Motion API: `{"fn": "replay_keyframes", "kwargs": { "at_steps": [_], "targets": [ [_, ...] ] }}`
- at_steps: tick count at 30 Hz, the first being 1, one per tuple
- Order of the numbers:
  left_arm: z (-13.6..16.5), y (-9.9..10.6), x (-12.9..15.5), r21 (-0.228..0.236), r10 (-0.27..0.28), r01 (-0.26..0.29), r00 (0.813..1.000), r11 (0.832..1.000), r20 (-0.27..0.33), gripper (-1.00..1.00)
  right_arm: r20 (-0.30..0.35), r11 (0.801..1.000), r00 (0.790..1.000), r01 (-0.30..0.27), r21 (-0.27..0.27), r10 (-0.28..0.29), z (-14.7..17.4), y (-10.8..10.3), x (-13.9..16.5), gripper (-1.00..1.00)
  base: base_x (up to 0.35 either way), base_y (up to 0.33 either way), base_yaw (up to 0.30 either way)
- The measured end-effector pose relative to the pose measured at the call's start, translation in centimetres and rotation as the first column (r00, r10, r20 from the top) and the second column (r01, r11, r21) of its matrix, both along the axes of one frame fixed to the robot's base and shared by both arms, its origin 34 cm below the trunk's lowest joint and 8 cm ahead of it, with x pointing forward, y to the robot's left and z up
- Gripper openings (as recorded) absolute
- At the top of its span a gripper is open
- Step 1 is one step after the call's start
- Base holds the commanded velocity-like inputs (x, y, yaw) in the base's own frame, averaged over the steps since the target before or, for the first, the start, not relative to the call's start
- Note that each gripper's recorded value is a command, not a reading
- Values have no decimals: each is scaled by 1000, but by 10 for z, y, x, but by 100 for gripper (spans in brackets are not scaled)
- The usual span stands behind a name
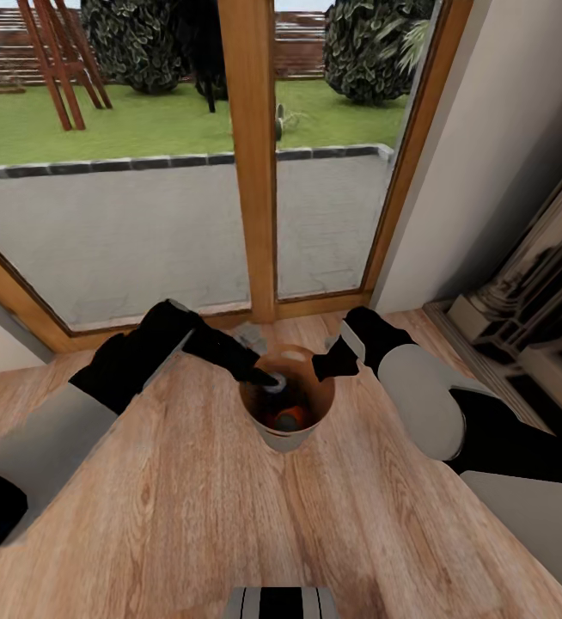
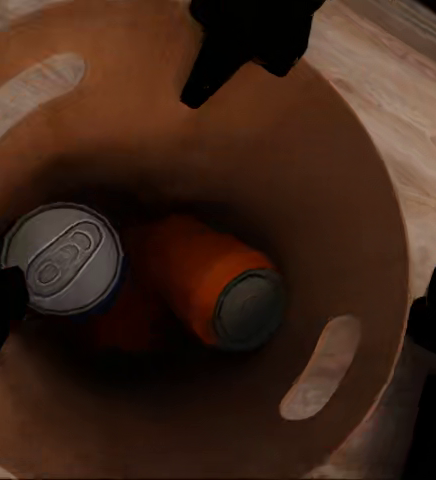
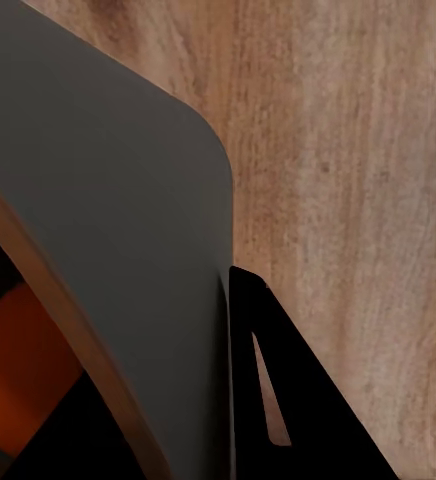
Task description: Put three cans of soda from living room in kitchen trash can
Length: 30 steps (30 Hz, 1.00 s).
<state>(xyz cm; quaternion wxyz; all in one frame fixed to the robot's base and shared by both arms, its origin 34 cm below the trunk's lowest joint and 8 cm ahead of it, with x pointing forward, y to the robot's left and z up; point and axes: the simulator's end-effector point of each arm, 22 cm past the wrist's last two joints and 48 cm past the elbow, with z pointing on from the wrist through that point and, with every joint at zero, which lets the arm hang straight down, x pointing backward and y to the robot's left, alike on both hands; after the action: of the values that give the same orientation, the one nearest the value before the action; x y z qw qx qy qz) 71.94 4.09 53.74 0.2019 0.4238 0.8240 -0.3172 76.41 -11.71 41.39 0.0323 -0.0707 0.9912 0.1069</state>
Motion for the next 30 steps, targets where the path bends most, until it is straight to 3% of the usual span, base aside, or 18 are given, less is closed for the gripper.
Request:
{"fn": "replay_keyframes", "kwargs": {
  "at_steps": [2,3,5,6,8,10,11,12,13,15,19,20,22,24,25,26,28,30],
  "targets": [
    [18,17,8,-55,34,-34,999,998,5,100,0,1000,1000,0,-1,0,0,0,0,-100,0,0,0],
    [45,46,20,-144,96,-93,995,985,10,100,0,1000,1000,1,1,-1,0,0,0,-100,0,0,0],
    [73,93,35,-253,200,-189,980,949,17,100,-2,1000,1000,4,8,-4,0,2,0,-100,0,0,0],
    [77,103,37,-278,221,-207,975,938,20,100,-2,1000,1000,5,10,-5,0,2,0,-100,0,0,0],
    [89,143,40,-365,314,-270,947,891,65,100,-3,1000,1000,7,11,-6,0,2,0,-100,0,0,0],
    [86,168,37,-394,385,-328,920,859,74,100,-2,1000,1000,5,6,-5,0,1,-1,-100,0,0,0],
    [75,187,34,-397,443,-380,893,836,78,100,-2,1000,1000,3,3,-3,-1,0,-1,-100,0,0,0],
    [47,230,33,-372,567,-487,812,790,139,100,-2,1000,1000,3,1,-3,-1,0,-1,-100,0,0,0],
    [29,243,26,-353,601,-527,786,773,142,100,-3,1000,1000,3,1,-3,-1,0,-1,-100,0,0,0],
    [-16,277,7,-292,685,-625,702,724,195,100,-4,1000,1000,6,5,-6,-2,1,-1,-100,0,0,0],
    [-87,293,-50,-216,744,-713,623,667,241,100,-11,1000,1000,21,23,-20,-2,0,-3,-100,0,0,0],
    [-110,295,-74,-211,762,-740,571,639,306,100,-19,998,999,47,41,-47,-3,-7,-2,-100,0,0,0],
    [-124,290,-87,-216,776,-755,544,619,321,100,-19,997,997,73,32,-72,-10,-25,-1,-100,0,0,0],
    [-133,289,-91,-216,781,-761,537,612,320,100,-13,997,997,73,-13,-73,-18,-49,0,-100,0,0,0],
    [-139,288,-95,-215,785,-766,532,606,318,100,-28,995,994,102,23,-101,-21,-70,-2,-100,0,0,0],
    [-143,287,-99,-212,785,-767,532,606,316,100,-12,995,995,103,13,-103,-22,-82,1,-100,0,0,0],
    [-151,287,-105,-207,785,-769,534,605,314,100,-15,995,995,99,7,-98,-27,-88,-1,-100,0,0,0],
    [-157,287,-109,-204,785,-770,534,605,313,100,-18,992,992,122,40,-121,-30,-88,-1,-100,0,0,0]
  ]
}}
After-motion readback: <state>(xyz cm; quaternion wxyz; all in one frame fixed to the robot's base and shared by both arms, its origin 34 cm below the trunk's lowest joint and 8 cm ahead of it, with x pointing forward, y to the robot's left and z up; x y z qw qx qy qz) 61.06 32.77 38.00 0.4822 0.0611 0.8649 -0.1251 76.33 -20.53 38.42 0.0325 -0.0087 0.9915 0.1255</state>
